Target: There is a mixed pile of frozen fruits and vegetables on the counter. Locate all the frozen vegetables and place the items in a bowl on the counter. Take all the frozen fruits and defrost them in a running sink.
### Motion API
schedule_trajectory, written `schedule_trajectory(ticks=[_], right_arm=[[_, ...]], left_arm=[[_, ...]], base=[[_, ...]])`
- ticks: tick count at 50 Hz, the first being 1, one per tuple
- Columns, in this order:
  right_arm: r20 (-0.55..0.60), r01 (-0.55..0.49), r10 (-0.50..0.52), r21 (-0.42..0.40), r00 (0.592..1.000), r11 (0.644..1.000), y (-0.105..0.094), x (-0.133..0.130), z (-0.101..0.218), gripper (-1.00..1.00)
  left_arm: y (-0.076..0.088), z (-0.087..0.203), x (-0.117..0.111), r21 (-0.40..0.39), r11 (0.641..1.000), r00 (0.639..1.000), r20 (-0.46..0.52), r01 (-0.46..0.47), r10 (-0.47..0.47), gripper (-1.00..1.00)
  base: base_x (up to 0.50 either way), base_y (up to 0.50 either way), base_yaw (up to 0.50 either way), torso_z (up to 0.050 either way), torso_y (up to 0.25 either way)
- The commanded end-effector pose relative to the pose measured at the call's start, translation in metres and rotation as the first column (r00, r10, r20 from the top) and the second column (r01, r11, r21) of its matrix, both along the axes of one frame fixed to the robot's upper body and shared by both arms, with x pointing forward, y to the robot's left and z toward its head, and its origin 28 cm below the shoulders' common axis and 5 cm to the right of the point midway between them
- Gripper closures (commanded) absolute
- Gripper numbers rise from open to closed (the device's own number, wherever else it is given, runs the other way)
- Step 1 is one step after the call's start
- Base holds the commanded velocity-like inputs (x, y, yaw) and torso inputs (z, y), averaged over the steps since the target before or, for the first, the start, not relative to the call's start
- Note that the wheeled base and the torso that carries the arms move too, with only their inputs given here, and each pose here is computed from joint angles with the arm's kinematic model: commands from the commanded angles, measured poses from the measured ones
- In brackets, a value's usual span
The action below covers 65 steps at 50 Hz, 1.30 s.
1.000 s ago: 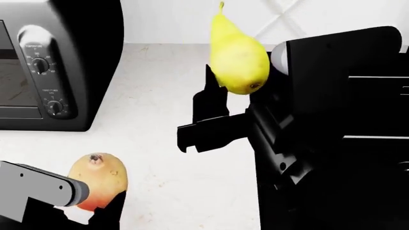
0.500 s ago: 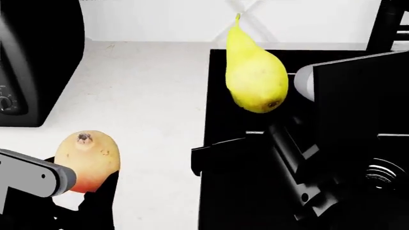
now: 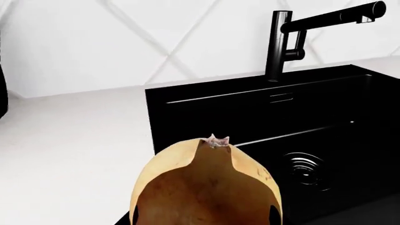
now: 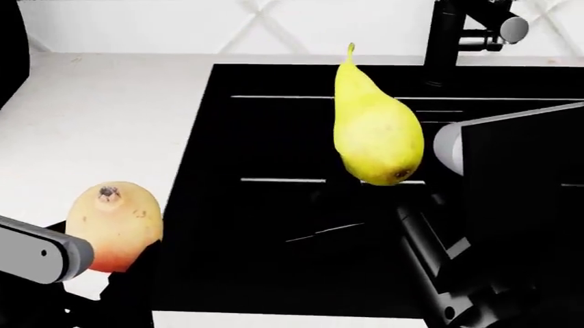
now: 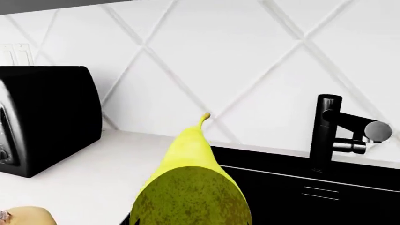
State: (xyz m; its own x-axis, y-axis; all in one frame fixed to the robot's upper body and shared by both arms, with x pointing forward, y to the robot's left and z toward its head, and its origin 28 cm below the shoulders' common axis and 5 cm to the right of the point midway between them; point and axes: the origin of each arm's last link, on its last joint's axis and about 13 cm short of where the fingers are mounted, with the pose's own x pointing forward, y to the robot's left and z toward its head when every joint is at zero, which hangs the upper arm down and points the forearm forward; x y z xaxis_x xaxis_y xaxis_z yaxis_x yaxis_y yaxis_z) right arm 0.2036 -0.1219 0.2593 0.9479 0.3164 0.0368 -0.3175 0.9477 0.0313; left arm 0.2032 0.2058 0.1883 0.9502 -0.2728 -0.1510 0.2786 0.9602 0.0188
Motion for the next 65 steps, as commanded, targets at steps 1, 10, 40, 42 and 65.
schedule_trajectory(ticks=[1, 10, 40, 42, 65], right_arm=[[0.011, 0.006, -0.006, -0.018, 1.0, 1.0, -0.002, -0.001, -0.003, 1.0], [0.012, 0.007, -0.007, -0.02, 1.0, 1.0, -0.001, -0.002, -0.007, 1.0], [-0.012, -0.014, 0.014, -0.049, 1.0, 0.999, 0.006, -0.004, -0.016, 1.0], [-0.014, -0.013, 0.012, -0.047, 1.0, 0.999, 0.005, -0.004, -0.017, 1.0], [-0.044, -0.009, 0.008, -0.043, 0.999, 0.999, 0.012, -0.022, -0.044, 1.0]], left_arm=[[0.001, 0.003, 0.001, -0.024, 1.0, 1.0, 0.011, -0.019, 0.019, 1.0], [0.0, 0.003, 0.004, -0.027, 0.999, 0.999, 0.016, -0.03, 0.03, 1.0], [0.002, 0.003, 0.003, -0.032, 0.999, 0.999, 0.026, -0.034, 0.035, 1.0], [0.001, 0.002, 0.003, -0.034, 0.999, 0.999, 0.023, -0.032, 0.033, 1.0], [0.004, 0.003, 0.0, -0.036, 0.999, 0.999, 0.028, -0.036, 0.037, 1.0]], base=[[-0.07, -0.5, 0.0, 0.0, 0.0], [-0.02, -0.12, 0.0, 0.0, 0.0], [0.42, -0.04, 0.0, 0.0, 0.001], [0.46, 0.0, 0.0, 0.0, 0.005], [0.03, 0.0, 0.0, 0.0, 0.001]])
